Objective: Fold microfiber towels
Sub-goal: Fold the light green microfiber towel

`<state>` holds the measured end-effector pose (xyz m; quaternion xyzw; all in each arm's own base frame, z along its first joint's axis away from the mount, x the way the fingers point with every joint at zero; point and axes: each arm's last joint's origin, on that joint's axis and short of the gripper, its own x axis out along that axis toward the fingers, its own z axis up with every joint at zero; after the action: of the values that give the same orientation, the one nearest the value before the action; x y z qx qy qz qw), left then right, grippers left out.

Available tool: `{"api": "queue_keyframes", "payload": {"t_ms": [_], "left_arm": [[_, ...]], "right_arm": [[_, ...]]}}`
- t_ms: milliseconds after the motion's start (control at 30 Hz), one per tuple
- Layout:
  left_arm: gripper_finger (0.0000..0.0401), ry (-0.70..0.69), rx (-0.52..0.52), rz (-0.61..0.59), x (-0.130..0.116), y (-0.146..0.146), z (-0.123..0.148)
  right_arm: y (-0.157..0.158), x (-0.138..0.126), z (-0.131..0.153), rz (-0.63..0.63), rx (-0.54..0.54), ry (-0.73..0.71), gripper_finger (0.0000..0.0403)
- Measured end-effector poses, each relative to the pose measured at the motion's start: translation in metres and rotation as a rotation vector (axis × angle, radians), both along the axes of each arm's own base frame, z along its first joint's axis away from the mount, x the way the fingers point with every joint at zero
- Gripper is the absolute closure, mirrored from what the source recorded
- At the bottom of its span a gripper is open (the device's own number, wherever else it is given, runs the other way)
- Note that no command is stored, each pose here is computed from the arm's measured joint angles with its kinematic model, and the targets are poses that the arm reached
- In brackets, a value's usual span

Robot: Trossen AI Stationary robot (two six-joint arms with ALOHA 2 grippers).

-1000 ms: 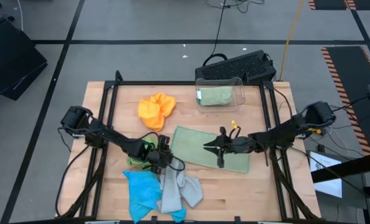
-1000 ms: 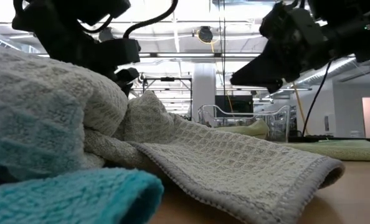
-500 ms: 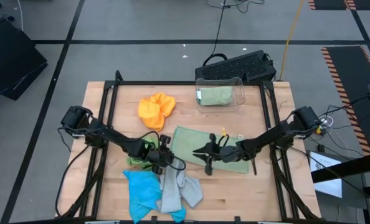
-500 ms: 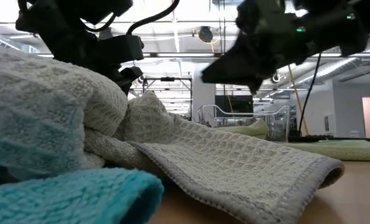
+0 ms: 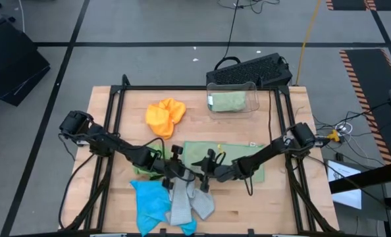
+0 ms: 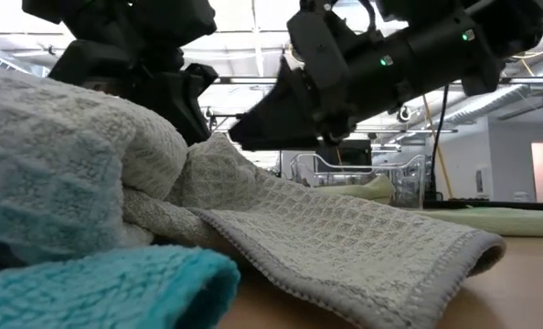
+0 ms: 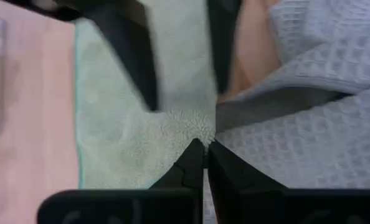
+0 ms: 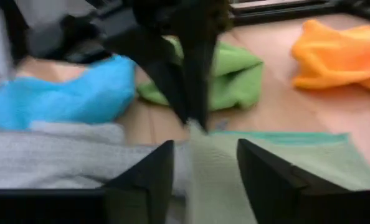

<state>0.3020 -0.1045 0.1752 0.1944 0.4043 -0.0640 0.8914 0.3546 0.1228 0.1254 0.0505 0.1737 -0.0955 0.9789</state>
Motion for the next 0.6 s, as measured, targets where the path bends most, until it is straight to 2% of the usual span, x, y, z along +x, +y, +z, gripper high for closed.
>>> {"api": "queue_keyframes", "payload": {"t_ms": [133,233,400,600], "left_arm": [[0.0392,0.014,-0.037,0.034,0.000,0.003,-0.001],[0.0383,0.023,-0.060,0.076,-0.001,0.004,-0.002],[0.0395,-0.005,-0.083,0.092,0.001,0.003,0.000],[0.0379,-0.052,-0.104,0.093,0.005,0.002,0.003]], "right_arm": [[0.002,0.004,-0.001,0.010,-0.057,0.008,0.0184],[0.001,0.008,0.000,0.057,-0.035,0.005,0.0178],[0.002,0.012,0.002,0.080,-0.046,0.029,0.0192],[0.000,0.012,-0.001,0.087,-0.093,0.073,0.0224]]}}
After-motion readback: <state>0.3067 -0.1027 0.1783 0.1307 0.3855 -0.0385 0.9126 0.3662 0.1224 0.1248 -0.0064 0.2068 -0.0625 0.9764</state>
